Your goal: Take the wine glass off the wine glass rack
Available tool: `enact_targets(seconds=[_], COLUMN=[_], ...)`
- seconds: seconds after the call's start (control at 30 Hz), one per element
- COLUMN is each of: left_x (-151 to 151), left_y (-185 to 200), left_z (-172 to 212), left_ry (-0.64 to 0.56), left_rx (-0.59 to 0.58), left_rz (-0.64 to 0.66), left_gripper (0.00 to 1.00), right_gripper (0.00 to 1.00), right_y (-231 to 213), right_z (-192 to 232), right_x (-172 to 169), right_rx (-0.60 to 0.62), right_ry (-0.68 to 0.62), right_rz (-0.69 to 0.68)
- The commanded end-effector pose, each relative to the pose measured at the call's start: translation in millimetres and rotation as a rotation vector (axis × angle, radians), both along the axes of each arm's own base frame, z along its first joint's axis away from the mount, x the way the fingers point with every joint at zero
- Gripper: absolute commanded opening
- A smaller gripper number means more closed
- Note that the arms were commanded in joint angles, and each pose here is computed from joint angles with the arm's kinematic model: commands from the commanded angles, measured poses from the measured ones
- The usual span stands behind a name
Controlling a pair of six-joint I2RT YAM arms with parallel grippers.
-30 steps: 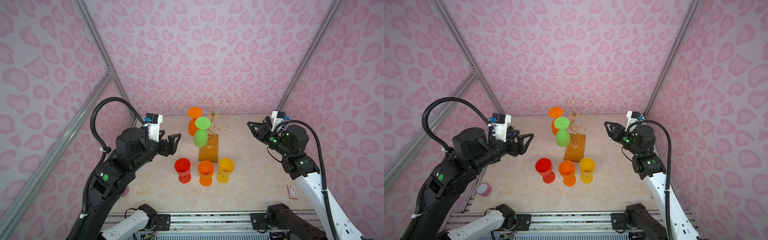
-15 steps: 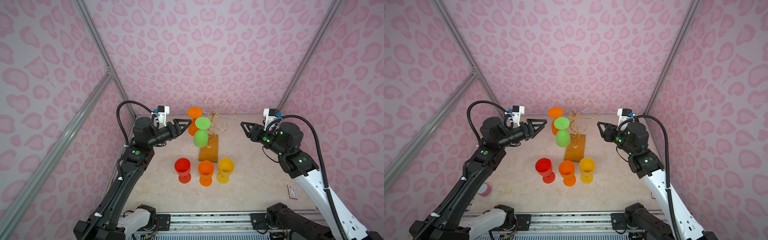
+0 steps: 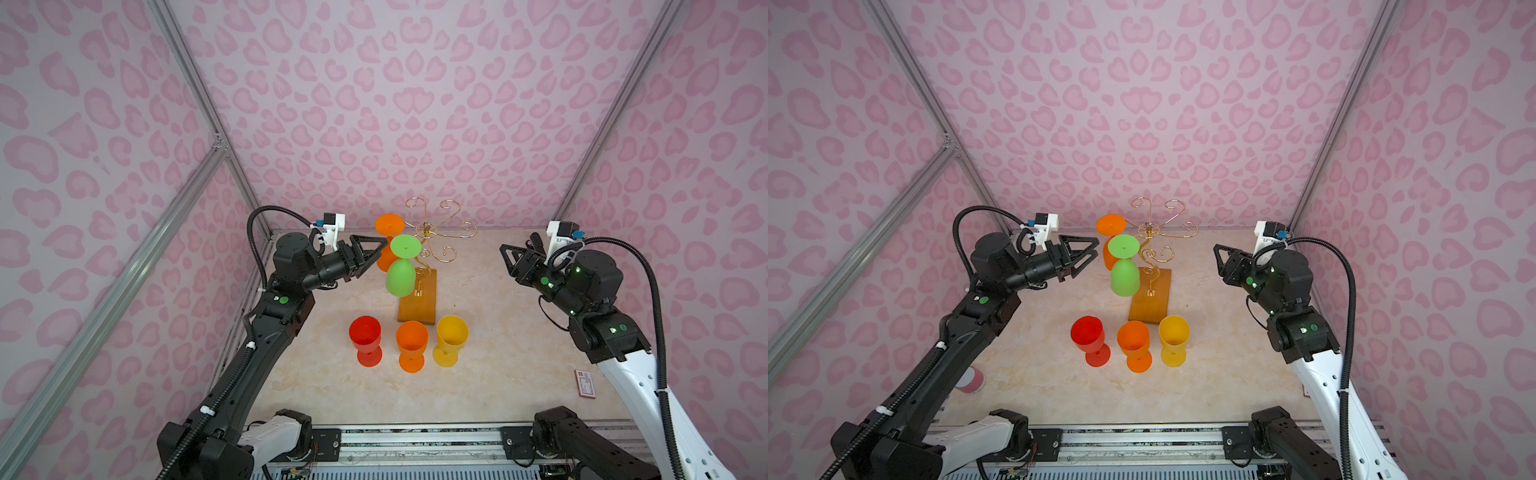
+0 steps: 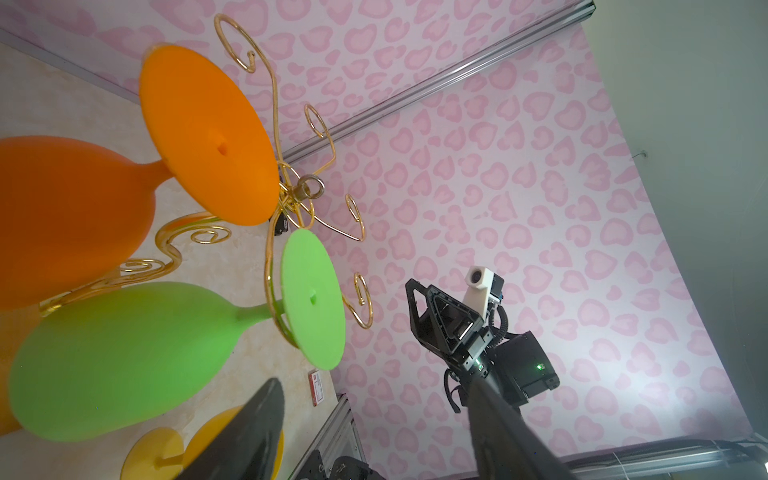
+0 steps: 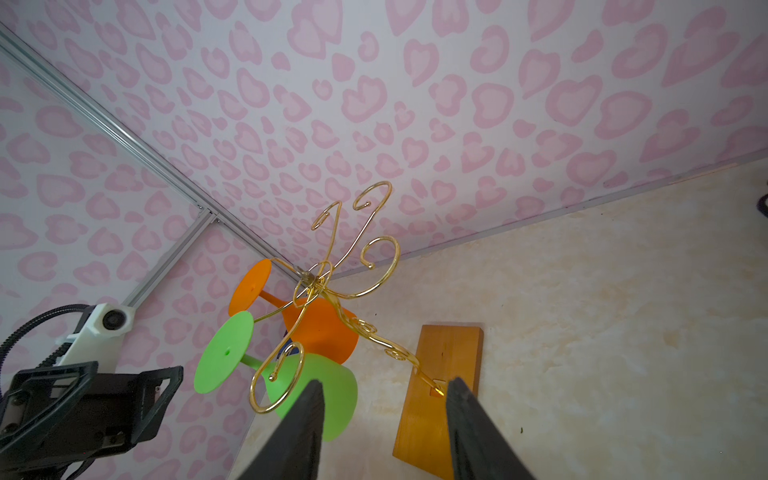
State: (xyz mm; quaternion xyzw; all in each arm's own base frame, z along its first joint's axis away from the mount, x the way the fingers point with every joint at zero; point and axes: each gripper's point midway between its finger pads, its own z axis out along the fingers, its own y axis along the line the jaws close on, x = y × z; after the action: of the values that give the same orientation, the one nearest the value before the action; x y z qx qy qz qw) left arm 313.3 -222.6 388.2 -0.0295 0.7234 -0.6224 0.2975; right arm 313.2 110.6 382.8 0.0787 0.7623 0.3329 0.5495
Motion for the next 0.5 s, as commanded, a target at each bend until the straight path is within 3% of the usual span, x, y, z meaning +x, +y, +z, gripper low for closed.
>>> enact_targets(seconds=[0.0,0.47], left_x=[2.8,12.3], left_y=[-4.8,-12.5], left_z=[8.9,0.9], left_ry=[-0.04,-0.016], left_rx=[-0.018,-0.007], left_rz=[-0.019,-0.034], left_gripper=[0.71,0.64], right_gripper=[0.49,0.48], right_y=[0.9,-7.8], right_z=[-1.6,-5.6], right_x=[-0.7,-2.7], right_rx=[0.004,0.015], right_ry=[0.0,0.003], right_rz=[0.009,-0.008])
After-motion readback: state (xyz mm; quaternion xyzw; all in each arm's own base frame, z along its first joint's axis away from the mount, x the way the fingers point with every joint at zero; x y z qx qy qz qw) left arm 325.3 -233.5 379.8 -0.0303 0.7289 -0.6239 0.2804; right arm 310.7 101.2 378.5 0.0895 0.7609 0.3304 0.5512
